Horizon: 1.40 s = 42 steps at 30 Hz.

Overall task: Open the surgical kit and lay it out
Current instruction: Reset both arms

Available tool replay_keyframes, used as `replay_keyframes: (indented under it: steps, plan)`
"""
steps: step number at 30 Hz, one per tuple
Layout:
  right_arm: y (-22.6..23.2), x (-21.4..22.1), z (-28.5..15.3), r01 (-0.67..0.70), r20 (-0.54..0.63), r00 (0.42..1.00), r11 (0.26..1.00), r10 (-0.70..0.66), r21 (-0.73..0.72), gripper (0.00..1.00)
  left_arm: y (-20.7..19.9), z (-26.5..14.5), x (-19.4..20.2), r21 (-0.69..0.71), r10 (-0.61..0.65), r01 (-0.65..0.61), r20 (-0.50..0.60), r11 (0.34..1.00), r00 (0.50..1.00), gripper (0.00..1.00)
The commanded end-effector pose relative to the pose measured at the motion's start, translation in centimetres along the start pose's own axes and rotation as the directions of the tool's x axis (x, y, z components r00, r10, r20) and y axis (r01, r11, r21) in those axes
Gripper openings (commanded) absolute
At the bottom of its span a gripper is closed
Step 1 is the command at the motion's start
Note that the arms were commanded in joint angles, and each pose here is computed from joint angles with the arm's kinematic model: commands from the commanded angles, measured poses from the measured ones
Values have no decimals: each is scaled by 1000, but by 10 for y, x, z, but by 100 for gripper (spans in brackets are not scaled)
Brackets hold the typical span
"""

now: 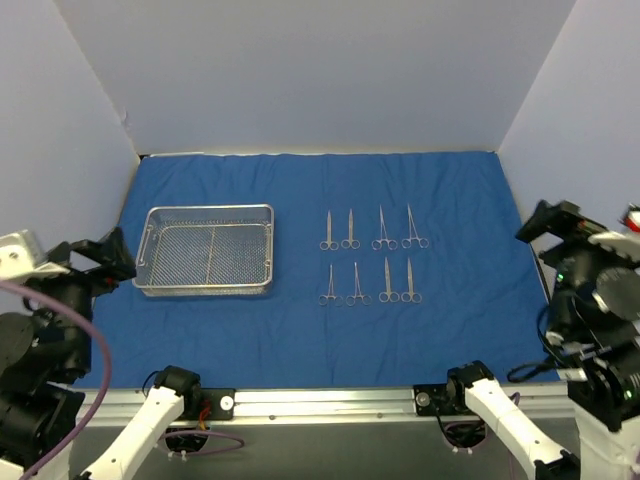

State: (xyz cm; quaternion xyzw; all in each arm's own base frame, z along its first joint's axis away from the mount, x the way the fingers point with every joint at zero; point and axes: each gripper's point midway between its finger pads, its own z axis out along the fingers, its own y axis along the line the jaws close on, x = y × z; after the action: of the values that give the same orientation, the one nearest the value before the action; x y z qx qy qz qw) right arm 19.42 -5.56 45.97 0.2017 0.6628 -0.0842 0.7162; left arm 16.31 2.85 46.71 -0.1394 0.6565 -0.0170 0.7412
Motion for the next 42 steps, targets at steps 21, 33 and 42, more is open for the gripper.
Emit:
replay_keyframes:
  steps: [21,33,42]
  plan:
    - [-41,-24,-35,-58,185,981,998,50,40,100,70,-51,-27,-215,1,47,214,976,977,94]
    - [-35,-31,-34,-25,208,978,1000,22,9,100,77,-55,-33,-239,-7,71,259,968,966,94]
    - [-30,-30,-32,-18,207,978,1000,20,-10,100,76,-54,-36,-234,-15,80,271,969,963,94]
